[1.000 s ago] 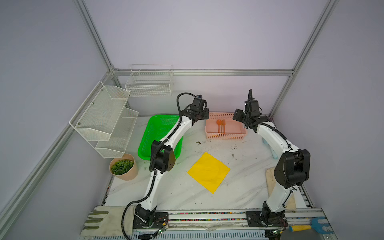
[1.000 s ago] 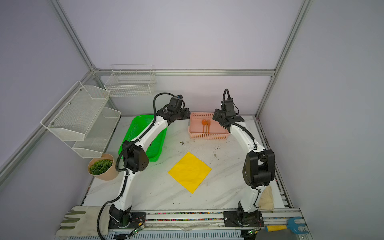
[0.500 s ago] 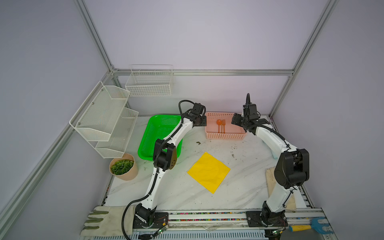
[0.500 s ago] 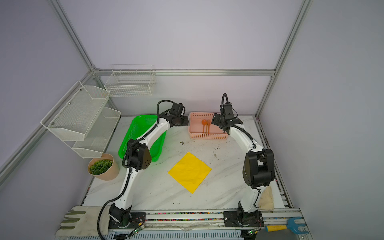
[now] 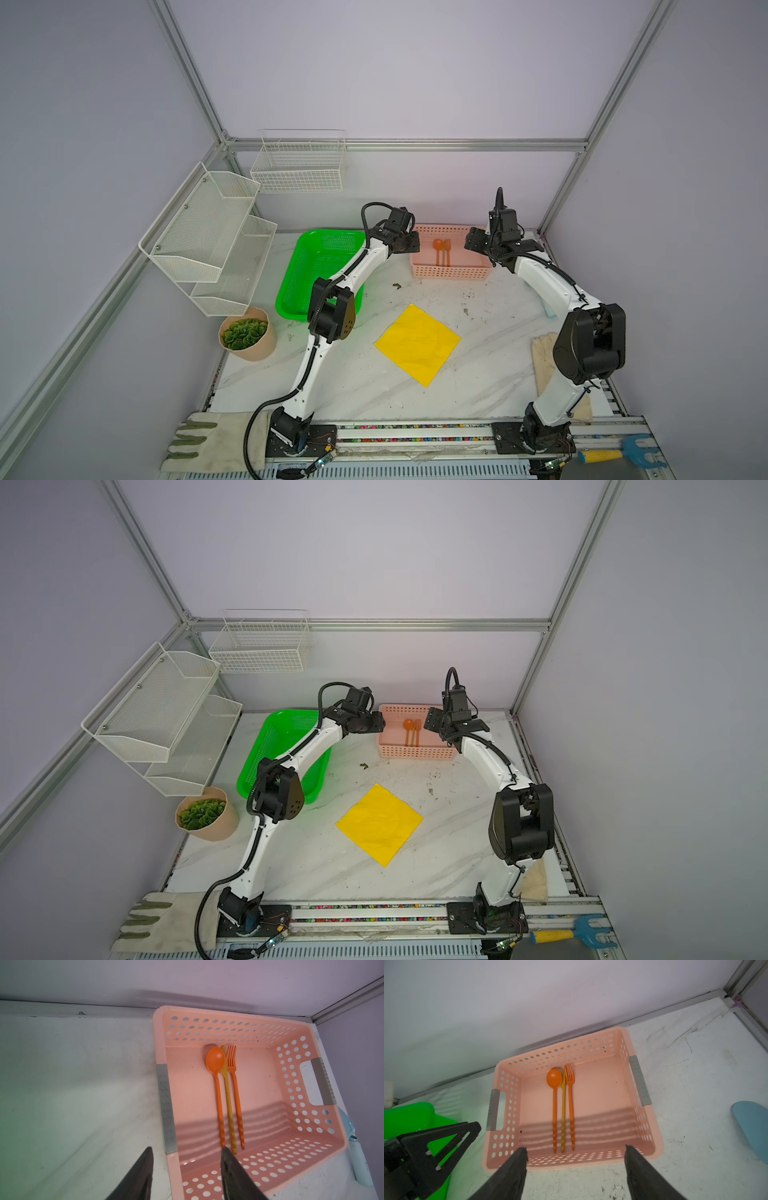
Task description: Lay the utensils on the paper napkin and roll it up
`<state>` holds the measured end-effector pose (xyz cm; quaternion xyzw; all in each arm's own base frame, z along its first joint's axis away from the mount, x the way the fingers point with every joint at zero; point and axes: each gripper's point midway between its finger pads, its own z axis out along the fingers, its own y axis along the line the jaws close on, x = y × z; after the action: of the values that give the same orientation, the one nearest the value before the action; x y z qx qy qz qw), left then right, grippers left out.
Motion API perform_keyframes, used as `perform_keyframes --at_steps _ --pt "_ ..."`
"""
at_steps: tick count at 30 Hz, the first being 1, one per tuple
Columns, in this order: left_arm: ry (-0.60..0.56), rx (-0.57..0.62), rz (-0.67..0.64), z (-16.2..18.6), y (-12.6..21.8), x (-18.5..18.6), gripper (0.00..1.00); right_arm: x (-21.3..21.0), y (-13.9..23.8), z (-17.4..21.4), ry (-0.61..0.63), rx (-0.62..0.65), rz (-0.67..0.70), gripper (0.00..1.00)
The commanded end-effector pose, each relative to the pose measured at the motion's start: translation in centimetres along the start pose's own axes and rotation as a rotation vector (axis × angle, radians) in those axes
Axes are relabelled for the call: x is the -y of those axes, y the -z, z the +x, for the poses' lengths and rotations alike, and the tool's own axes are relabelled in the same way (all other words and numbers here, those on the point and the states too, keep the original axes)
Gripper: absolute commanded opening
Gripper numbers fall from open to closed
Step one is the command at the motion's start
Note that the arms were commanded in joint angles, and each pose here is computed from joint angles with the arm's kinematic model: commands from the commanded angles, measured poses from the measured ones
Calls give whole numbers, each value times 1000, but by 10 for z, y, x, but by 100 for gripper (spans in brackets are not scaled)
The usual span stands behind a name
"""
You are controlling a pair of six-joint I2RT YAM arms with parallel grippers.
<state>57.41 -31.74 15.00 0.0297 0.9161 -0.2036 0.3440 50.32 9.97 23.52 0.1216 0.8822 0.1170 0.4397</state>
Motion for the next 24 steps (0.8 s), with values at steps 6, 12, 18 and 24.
perform_keyframes --at_steps 6,12,18,24 --pt "8 -26 -38 23 -20 -4 46 -5 32 -16 -29 66 -31 76" --pt "-2 -18 -85 26 -20 -10 45 -3 43 -16 -32 77 -34 76" --pt "12 22 -121 16 0 -12 54 -1 48 -11 -35 78 -38 76" --pt "6 29 -115 15 -2 -16 52 -1 48 -7 -37 74 -47 76"
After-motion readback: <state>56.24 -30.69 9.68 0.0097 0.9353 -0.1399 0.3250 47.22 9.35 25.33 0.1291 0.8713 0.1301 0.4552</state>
